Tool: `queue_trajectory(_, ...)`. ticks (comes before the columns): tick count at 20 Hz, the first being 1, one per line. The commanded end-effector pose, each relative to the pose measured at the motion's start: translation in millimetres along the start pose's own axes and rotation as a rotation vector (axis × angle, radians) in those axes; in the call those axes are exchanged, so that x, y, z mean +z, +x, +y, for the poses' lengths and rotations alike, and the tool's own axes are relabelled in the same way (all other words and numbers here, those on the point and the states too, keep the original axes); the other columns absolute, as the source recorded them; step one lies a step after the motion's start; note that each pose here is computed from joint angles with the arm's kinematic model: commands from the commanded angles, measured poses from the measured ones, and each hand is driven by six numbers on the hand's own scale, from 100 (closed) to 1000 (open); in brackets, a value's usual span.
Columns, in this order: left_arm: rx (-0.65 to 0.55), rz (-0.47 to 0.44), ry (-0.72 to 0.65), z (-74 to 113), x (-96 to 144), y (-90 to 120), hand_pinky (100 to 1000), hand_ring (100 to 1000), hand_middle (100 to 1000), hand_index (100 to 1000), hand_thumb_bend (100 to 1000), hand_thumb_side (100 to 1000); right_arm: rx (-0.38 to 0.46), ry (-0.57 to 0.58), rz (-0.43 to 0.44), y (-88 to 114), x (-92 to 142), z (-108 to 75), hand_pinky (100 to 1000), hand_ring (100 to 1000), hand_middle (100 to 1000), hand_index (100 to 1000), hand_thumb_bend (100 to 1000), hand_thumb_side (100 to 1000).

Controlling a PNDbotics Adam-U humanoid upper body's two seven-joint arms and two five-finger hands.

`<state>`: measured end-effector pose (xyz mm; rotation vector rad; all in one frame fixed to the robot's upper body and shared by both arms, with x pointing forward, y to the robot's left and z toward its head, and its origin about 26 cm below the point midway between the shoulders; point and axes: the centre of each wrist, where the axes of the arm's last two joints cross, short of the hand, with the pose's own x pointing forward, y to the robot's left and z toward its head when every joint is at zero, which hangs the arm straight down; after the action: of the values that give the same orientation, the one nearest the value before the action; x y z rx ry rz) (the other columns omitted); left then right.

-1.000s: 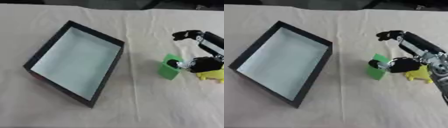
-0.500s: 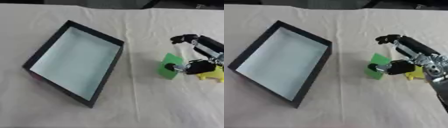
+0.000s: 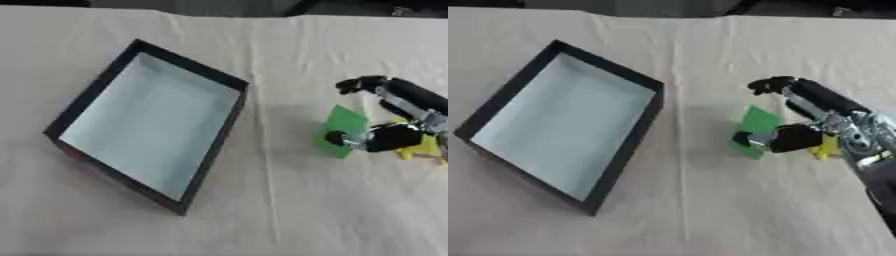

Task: Pick up objects on the table and place them in the box.

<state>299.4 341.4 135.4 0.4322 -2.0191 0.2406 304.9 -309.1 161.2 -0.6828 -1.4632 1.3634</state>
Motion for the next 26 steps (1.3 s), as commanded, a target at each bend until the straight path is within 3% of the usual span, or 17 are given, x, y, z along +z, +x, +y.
queue_trajectory(1,0.001,-0.021,-0.007,0.8,-2.8,5.1,810,602,807,801,427,679,0.038,-0.003,0.013,-1.6,0.4,-6.7,965,889,807,926,560,639)
queue_trajectory(18,0.002,-0.021,-0.010,0.1,-2.4,4.9,811,602,806,800,423,681,0.069,0.036,0.092,-12.1,-1.6,3.4,950,878,793,914,569,674)
queue_trajectory(26,0.004,-0.023,-0.015,-0.7,-2.6,5.1,811,602,800,799,422,681,0.082,0.061,0.114,-13.7,-2.0,4.8,930,866,699,885,634,651)
